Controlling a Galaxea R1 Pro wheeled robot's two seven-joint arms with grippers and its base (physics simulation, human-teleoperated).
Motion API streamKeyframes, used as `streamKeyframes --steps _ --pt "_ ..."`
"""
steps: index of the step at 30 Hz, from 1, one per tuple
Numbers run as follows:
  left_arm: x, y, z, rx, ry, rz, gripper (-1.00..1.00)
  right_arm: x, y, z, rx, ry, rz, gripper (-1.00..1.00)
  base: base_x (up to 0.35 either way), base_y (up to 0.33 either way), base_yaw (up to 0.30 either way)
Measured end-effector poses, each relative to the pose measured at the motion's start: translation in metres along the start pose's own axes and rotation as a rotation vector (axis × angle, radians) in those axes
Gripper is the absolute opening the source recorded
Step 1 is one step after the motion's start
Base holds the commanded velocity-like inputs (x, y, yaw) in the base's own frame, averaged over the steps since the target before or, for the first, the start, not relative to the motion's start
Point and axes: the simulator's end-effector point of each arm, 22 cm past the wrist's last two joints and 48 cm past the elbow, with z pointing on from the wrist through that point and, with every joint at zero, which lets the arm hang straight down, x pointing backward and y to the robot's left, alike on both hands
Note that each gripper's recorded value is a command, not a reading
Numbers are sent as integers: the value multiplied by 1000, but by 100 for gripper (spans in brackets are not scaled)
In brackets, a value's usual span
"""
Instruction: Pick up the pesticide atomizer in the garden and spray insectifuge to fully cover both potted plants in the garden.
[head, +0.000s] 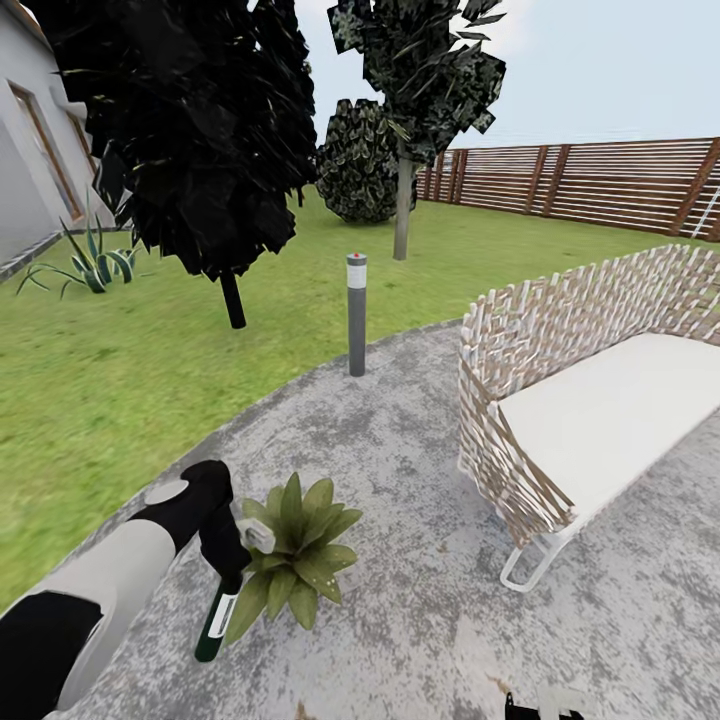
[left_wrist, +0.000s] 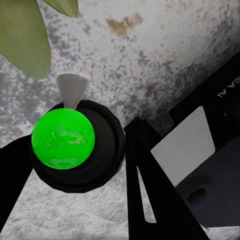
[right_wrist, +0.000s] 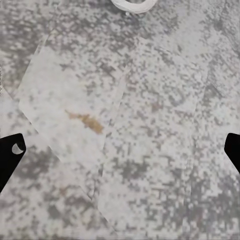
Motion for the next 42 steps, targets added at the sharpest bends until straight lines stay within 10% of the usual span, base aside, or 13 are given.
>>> streamKeyframes --steps 22,28,42 --pt "3 5 37 14 21 -4 -100 29 2 15 5 23 -5 100 0 0 0" --pt "38 12 81 -31 88 -19 -100 29 3 15 3 22 -6 100 0 0 0" --pt "43 6 92 -8 94 -27 -100 29 1 16 3 22 -12 100 -8 -5 0"
